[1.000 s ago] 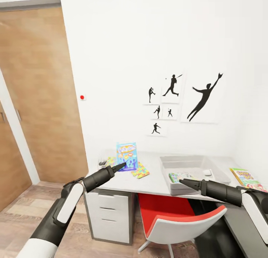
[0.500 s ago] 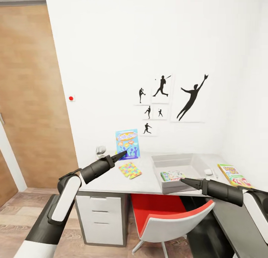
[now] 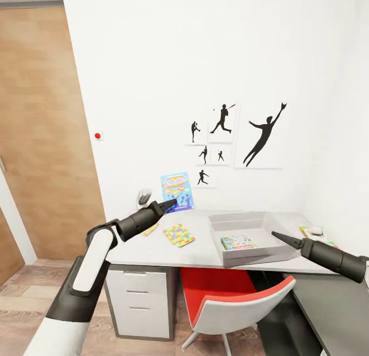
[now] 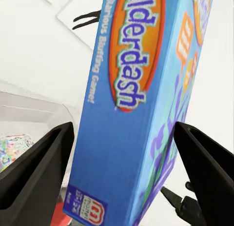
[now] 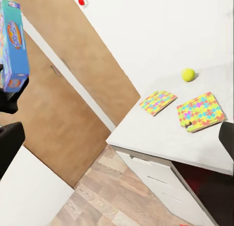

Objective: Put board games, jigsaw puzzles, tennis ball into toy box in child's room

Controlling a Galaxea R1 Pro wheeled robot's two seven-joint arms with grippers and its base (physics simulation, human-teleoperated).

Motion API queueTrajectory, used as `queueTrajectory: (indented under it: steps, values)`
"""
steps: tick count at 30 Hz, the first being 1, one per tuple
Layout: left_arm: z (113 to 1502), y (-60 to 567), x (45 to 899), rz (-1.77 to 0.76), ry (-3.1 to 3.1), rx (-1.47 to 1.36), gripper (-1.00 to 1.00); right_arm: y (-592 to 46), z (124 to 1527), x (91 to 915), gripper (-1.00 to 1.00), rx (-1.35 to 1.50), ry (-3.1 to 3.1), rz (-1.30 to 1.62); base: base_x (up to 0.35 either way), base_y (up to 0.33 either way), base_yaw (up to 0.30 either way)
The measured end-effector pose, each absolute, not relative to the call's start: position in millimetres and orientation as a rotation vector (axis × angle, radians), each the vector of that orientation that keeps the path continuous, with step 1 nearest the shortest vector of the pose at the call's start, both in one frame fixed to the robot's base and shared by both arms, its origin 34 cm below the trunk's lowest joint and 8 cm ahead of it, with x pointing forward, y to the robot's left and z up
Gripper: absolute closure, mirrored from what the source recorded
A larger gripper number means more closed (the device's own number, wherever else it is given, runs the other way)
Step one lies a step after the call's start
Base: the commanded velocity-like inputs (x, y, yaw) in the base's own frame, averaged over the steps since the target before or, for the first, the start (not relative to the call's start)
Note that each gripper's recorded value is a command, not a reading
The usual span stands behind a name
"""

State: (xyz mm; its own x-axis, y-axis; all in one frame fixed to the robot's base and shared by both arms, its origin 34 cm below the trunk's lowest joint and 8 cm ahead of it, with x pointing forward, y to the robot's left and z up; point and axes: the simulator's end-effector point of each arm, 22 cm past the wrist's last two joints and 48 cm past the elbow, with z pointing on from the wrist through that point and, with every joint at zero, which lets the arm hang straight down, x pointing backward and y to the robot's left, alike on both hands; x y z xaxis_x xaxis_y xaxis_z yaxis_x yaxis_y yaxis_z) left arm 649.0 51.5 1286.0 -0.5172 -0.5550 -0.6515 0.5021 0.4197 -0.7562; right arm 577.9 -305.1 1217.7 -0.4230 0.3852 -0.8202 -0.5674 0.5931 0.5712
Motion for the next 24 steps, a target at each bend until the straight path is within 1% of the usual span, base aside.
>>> queueTrajectory:
  steps: [3, 8, 24]
  values:
    - [1274.9, 53.9, 660.5, -1.257, 1.732, -0.13, 1.0, -322.4, 1225.4, 578.6, -1.0, -0.115, 1.678, 1.041, 0.0, 0.0, -0.083]
    - [1260.9, 55.4, 667.8, -1.24, 1.794, -0.205, 1.0, -337.3, 1231.6, 578.5, -1.0, -0.084, 1.654, 1.021, 0.0, 0.0, -0.182]
    - [1249.9, 63.1, 674.8, -1.223, 1.833, -0.274, 1.0, -348.0, 1234.3, 579.0, -1.0, -0.061, 1.642, 1.001, 0.0, 0.0, -0.265]
